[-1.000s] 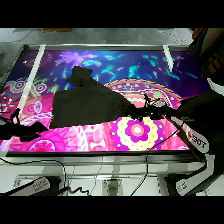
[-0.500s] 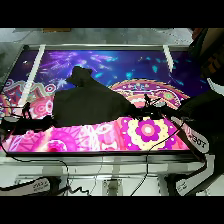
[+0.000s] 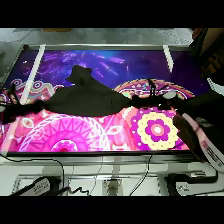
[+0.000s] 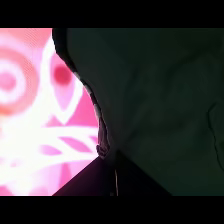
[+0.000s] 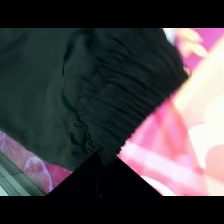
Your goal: Fold the clothes and pants, and hang the long-sleeved shirts on hangers.
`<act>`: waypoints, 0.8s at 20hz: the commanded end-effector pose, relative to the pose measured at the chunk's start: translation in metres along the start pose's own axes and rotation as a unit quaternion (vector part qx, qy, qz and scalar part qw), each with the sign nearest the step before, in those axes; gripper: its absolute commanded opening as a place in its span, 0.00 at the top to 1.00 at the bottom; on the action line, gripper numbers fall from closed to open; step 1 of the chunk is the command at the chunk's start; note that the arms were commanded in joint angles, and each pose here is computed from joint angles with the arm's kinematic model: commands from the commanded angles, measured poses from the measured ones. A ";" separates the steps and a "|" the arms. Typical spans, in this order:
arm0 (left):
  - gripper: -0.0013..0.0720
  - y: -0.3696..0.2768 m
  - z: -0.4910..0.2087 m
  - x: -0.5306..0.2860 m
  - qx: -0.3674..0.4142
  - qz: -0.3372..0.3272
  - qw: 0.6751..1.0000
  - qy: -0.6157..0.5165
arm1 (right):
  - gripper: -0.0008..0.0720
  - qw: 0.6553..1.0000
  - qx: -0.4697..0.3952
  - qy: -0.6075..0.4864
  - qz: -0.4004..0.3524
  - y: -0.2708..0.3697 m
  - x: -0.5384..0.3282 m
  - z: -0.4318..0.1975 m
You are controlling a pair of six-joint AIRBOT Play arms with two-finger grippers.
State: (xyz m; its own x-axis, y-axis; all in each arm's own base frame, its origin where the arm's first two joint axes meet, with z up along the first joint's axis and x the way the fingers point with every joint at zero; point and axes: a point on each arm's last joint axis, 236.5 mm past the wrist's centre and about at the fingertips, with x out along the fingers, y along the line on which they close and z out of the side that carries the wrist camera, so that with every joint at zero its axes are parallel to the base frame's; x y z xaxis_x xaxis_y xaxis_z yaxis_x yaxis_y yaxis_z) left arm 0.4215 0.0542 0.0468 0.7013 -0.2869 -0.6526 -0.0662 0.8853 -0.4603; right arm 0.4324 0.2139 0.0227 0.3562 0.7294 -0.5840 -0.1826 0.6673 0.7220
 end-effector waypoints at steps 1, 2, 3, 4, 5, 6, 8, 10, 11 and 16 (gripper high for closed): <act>0.97 -0.075 0.089 -0.090 0.084 -0.032 0.985 -0.149 | 0.96 0.988 -0.140 -0.067 0.018 0.088 -0.075 0.039; 0.97 -0.094 0.108 -0.120 0.103 -0.033 0.975 -0.194 | 0.95 0.980 -0.170 -0.093 0.031 0.119 -0.101 0.047; 0.97 -0.113 0.125 -0.155 0.124 -0.028 0.961 -0.246 | 0.95 0.973 -0.195 -0.119 0.043 0.148 -0.125 0.052; 0.97 -0.129 0.139 -0.191 0.140 -0.019 0.944 -0.299 | 0.95 0.964 -0.217 -0.147 0.052 0.174 -0.150 0.057; 0.97 -0.142 0.150 -0.228 0.151 -0.006 0.922 -0.355 | 0.95 0.954 -0.234 -0.176 0.062 0.201 -0.177 0.058; 0.97 -0.155 0.158 -0.270 0.159 0.007 0.895 -0.416 | 0.95 0.946 -0.246 -0.200 0.075 0.226 -0.202 0.056; 0.97 -0.181 0.158 -0.344 0.171 0.021 0.842 -0.512 | 0.95 0.933 -0.249 -0.235 0.110 0.269 -0.244 0.042; 0.97 -0.204 0.143 -0.399 0.197 0.034 0.796 -0.571 | 0.95 0.918 -0.256 -0.255 0.161 0.308 -0.278 0.018; 0.97 -0.215 0.133 -0.420 0.218 0.042 0.776 -0.590 | 0.95 0.909 -0.266 -0.261 0.187 0.328 -0.294 0.002; 0.97 -0.235 0.110 -0.450 0.257 0.057 0.746 -0.612 | 0.96 0.877 -0.280 -0.277 0.276 0.392 -0.348 -0.063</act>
State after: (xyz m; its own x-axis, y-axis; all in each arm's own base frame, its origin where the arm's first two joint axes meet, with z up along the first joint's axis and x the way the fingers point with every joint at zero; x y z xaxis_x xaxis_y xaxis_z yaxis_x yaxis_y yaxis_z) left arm 0.2247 0.0228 0.5013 0.8856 0.0655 0.4599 -0.0784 0.9969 0.0091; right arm 0.2265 0.2305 0.4527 0.4830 0.8722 0.0771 -0.7974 0.4017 0.4503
